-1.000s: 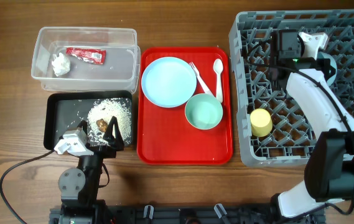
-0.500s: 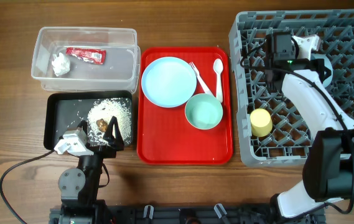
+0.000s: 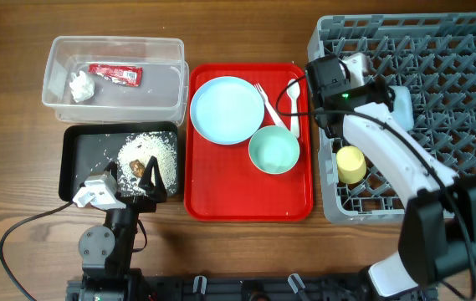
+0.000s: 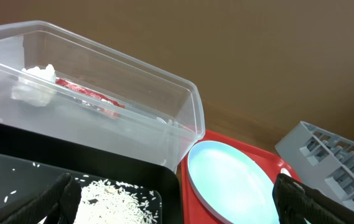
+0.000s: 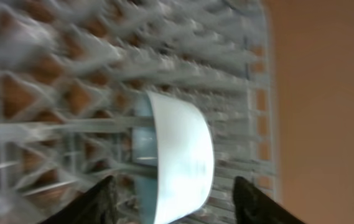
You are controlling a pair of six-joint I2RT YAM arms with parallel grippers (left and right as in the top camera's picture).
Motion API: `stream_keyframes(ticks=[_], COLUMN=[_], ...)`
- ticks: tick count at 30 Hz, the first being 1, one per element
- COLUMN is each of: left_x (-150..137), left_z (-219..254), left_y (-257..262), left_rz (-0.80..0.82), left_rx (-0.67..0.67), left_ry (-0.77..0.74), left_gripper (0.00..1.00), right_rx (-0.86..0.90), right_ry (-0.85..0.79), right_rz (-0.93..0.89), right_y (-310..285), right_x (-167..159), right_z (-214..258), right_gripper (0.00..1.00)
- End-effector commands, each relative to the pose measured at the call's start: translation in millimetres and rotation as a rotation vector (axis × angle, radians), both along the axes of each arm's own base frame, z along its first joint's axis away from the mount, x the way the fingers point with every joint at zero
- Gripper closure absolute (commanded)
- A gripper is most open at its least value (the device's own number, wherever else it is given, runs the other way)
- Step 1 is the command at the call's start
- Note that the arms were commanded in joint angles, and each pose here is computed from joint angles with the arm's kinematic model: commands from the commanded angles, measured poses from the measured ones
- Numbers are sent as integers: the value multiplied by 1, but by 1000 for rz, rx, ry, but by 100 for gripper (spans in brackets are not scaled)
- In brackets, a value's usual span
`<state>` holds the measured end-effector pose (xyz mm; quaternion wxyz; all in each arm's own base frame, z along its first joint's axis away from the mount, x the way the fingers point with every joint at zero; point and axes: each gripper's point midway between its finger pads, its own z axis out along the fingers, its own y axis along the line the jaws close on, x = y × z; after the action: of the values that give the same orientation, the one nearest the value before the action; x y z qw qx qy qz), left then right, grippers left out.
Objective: Sort waste into correct bins and load items into the dishwasher rack
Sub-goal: 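Place the light-blue bowl into the dish rack with the right gripper, then grasp the green bowl with the right gripper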
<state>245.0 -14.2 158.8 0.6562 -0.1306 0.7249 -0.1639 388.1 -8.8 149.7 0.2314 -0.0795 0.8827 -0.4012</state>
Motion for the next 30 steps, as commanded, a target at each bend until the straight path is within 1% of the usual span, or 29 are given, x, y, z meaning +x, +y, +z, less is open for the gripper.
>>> stream_keyframes(ticks=[1,2,3,4,5,6,7,9,11,13,14,16,17,18,20,23,24,25,26,27,28,30], left_x=[0,0,0,0,0,0,0,0,0,0,0,0,0,0,0,0,0,0,0,0,0,0], left_z=[-2,-2,-2,-2,-2,-2,-2,-2,-2,-2,-2,-2,-2,-2,-2,-2,-2,-2,-1,-2,-2,-2], left_y=[0,0,0,0,0,0,0,0,0,0,0,0,0,0,0,0,0,0,0,0,0,0], left_rz=[-3,-3,-3,-3,-3,-3,-3,-3,-3,-3,-3,-3,-3,-3,-3,-3,-3,-3,-3,-3,-3,-3], left_rx=[4,4,4,5,4,4,4,4,4,4,4,4,4,5,4,4,4,4,4,5,4,4], left_ry=[-4,-4,-4,-4,-4,-4,-4,-4,-4,-4,-4,-4,-4,-4,-4,-4,-4,-4,-5,-4,-4,-4], left_gripper=[0,0,0,0,0,0,0,0,0,0,0,0,0,0,0,0,0,0,0,0,0,0], right_rx=[439,552,655,797,952,1052,1125,1185,1141,1079,1040,931,858,807,771,725,720,725,731,734,732,689], right_ry=[0,40,74,116,195,259,310,394,393,381,369,329,309,321,392,443,458,477,493,500,502,487], right_rz=[225,283,304,300,307,314,307,300,223,193,190,150,119,105,99,64,56,49,45,42,40,28], right_y=[78,99,116,137,161,176,187,200,195,192,190,173,161,155,155,152,151,152,154,154,154,145], right_x=[1,-5,-11,-22,-37,-51,-62,-81,-84,-81,-77,-67,-60,-55,-55,-53,-55,-57,-59,-61,-61,-61], right_z=[19,16,12,8,3,2,2,-1,-9,-19,-24,-34,-43,-56,-85,-117,-123,-128,-131,-133,-133,-128], right_gripper=[38,39,43,45,50,51,51,55,54,53,50,48,44,44,44,50,63,74,82,87,95,96])
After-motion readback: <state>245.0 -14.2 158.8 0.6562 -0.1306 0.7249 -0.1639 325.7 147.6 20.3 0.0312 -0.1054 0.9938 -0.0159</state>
